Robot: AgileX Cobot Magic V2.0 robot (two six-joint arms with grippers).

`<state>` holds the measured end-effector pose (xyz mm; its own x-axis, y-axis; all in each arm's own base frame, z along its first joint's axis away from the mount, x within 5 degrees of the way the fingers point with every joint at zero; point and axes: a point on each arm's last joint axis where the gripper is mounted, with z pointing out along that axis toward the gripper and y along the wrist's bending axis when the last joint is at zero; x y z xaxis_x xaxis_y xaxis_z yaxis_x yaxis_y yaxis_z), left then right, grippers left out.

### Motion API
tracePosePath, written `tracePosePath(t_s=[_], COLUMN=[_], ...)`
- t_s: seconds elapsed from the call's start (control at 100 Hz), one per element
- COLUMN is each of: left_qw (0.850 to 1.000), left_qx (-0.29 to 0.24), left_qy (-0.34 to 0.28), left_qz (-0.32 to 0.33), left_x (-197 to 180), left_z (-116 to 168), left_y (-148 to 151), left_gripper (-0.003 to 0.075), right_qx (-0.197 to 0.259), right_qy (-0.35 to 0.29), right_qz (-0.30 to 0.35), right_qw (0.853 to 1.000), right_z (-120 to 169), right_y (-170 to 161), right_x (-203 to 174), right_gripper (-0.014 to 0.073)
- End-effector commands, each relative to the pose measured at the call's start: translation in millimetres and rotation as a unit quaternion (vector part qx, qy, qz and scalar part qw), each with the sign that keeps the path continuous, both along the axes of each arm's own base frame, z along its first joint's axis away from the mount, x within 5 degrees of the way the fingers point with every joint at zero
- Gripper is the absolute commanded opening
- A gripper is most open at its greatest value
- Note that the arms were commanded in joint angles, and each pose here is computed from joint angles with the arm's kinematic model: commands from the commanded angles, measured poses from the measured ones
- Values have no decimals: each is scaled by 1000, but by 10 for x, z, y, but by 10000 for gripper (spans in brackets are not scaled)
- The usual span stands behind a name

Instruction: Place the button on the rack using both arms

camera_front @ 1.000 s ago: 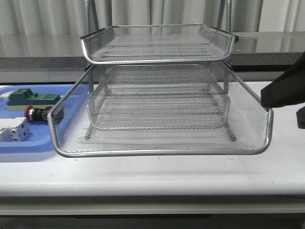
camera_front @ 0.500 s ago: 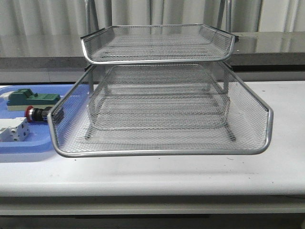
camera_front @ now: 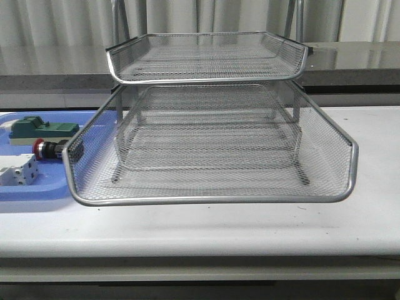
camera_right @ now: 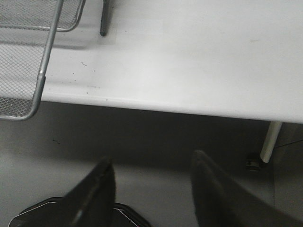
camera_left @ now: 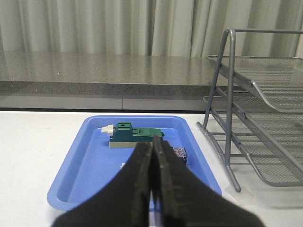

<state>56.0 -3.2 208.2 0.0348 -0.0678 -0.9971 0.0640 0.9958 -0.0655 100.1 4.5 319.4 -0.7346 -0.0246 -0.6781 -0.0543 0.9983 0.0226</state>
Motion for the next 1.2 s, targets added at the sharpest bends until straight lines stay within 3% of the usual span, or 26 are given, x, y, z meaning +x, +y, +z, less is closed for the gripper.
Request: tracePosePath(t_s=[0.0, 0.16, 1.19], left_qw=[999, 999, 999], left_qx=[-10, -10, -10], left_qy=[-32, -32, -32], left_qz=[-5, -5, -5], left_x=[-8, -8, -8], left_z=[-68, -68, -68], left_y=[-8, -8, -8], left_gripper=[-20, -20, -20], right_qx=[-3, -3, -3], right_qy=[-37, -35, -35], right_qz=[-6, -5, -5], right_qw=[999, 999, 999], right_z=[135, 133, 133], right_y=[-13, -12, -12], right_x=[0, -4, -4], right_gripper=[192, -76, -70])
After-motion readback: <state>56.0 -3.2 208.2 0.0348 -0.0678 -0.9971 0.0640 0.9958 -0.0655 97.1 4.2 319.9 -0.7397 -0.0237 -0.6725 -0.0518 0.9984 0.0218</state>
